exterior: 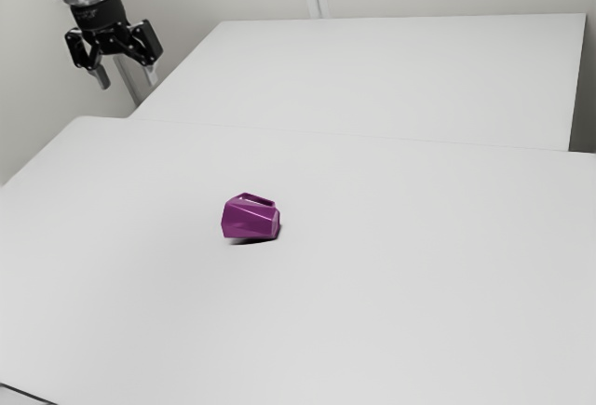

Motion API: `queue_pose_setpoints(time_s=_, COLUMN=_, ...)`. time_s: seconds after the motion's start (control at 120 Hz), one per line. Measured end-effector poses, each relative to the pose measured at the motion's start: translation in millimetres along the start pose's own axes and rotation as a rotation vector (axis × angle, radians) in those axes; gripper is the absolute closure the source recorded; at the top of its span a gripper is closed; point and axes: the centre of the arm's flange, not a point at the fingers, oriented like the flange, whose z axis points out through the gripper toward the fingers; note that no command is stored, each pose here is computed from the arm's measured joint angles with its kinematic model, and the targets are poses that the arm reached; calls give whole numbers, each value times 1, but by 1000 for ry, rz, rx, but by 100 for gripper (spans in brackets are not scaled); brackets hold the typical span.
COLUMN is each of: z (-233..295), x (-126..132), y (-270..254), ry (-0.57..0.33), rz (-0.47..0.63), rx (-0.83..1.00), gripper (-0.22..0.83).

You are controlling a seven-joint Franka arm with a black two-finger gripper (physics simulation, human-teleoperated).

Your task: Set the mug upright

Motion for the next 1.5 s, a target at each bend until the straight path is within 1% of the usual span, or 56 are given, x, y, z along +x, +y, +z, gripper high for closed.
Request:
queue_pose_setpoints(time_s=0.158, z=4, x=1, y=20, ry=-2, rz=40, rx=-18, gripper=0)
queue_pose_setpoints(time_s=0.233, z=23, x=14, y=24, ry=-22, rz=40, rx=-35, gripper=0)
queue_pose_setpoints(time_s=0.3, z=62, x=30, y=8, ry=-73, rz=4, rx=-94, gripper=0)
queue_pose_setpoints(time_s=0.358, z=110, x=41, y=-15, ry=-124, rz=-41, rx=-180, gripper=0)
queue_pose_setpoints(time_s=0.45, z=183, x=47, y=-40, ry=-179, rz=-110, rx=-369, gripper=0)
queue_pose_setpoints(time_s=0.542, z=252, x=58, y=-47, ry=-199, rz=-174, rx=-575, gripper=0)
queue_pose_setpoints(time_s=0.633, z=291, x=73, y=-54, ry=-163, rz=-216, rx=-721, gripper=0)
queue_pose_setpoints(time_s=0.767, z=323, x=86, y=-77, ry=-83, rz=-237, rx=-826, gripper=0)
queue_pose_setpoints(time_s=0.933, z=359, x=81, y=-89, ry=-33, rz=-236, rx=-934, gripper=0)
queue_pose_setpoints(time_s=1.15, z=404, x=83, y=-80, ry=-3, rz=-210, rx=-1079, gripper=0)
queue_pose_setpoints(time_s=1.225, z=410, x=82, y=-77, ry=15, rz=-194, rx=-1122, gripper=0)
queue_pose_setpoints(time_s=1.325, z=421, x=74, y=-71, ry=20, rz=-189, rx=-1191, gripper=0)
queue_pose_setpoints(time_s=1.5, z=418, x=71, y=-63, ry=56, rz=-136, rx=-1259, gripper=0)
